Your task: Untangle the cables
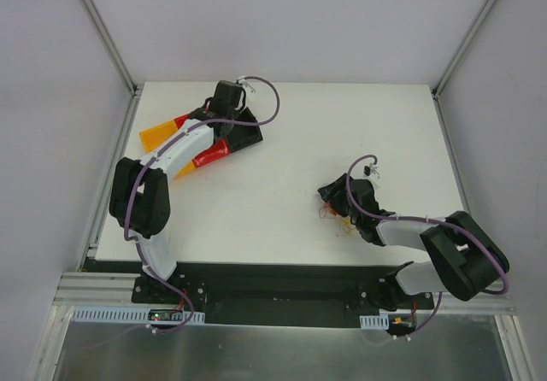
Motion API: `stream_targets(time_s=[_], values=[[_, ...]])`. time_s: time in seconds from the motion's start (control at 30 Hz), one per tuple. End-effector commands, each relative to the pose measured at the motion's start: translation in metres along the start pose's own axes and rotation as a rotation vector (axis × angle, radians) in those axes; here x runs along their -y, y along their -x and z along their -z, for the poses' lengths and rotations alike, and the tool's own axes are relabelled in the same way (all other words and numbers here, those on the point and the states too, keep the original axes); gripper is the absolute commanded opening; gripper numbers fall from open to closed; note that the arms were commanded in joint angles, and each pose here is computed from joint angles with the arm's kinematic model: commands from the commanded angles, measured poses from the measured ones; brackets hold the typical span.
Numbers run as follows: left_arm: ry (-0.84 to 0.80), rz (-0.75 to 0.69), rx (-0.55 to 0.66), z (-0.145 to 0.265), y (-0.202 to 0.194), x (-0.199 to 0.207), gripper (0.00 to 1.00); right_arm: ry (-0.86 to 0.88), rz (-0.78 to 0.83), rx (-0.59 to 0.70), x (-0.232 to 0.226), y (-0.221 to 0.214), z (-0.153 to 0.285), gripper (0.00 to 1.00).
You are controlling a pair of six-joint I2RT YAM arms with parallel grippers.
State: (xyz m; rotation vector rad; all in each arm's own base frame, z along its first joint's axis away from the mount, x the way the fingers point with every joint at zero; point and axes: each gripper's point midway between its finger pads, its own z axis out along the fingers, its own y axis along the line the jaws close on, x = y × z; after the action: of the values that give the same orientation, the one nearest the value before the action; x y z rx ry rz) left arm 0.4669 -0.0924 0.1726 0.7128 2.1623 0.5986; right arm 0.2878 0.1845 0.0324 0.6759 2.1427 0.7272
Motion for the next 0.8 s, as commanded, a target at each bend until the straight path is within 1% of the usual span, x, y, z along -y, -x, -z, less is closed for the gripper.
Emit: stream_targets(time_s=[0.0, 0.2, 0.4, 0.47, 0.6, 0.77], values=[[-0.148, -0.031, 0.082, 0.010, 0.016, 0.024, 0.00, -0.005, 0.010, -0.016, 0.000, -0.002, -0.003, 0.57], [-0.269, 0.008, 0.121, 0.018, 0.017, 0.047, 0.00, -0.004, 0.011, -0.017, 0.000, -0.002, -0.003, 0.57], [-0.336, 0.114, 0.133, 0.023, 0.016, 0.053, 0.00, -0.002, 0.010, -0.018, 0.000, -0.002, -0.003, 0.57], [-0.345, 0.190, 0.126, 0.021, 0.013, 0.046, 0.00, -0.006, 0.010, -0.018, 0.001, -0.002, -0.003, 0.57], [-0.316, 0.345, 0.090, 0.010, 0.000, 0.020, 0.00, -0.003, 0.008, -0.017, 0.000, -0.002, -0.003, 0.57], [-0.333, 0.515, 0.049, -0.004, -0.019, 0.001, 0.00, -0.004, 0.010, -0.021, 0.001, -0.003, -0.003, 0.57]])
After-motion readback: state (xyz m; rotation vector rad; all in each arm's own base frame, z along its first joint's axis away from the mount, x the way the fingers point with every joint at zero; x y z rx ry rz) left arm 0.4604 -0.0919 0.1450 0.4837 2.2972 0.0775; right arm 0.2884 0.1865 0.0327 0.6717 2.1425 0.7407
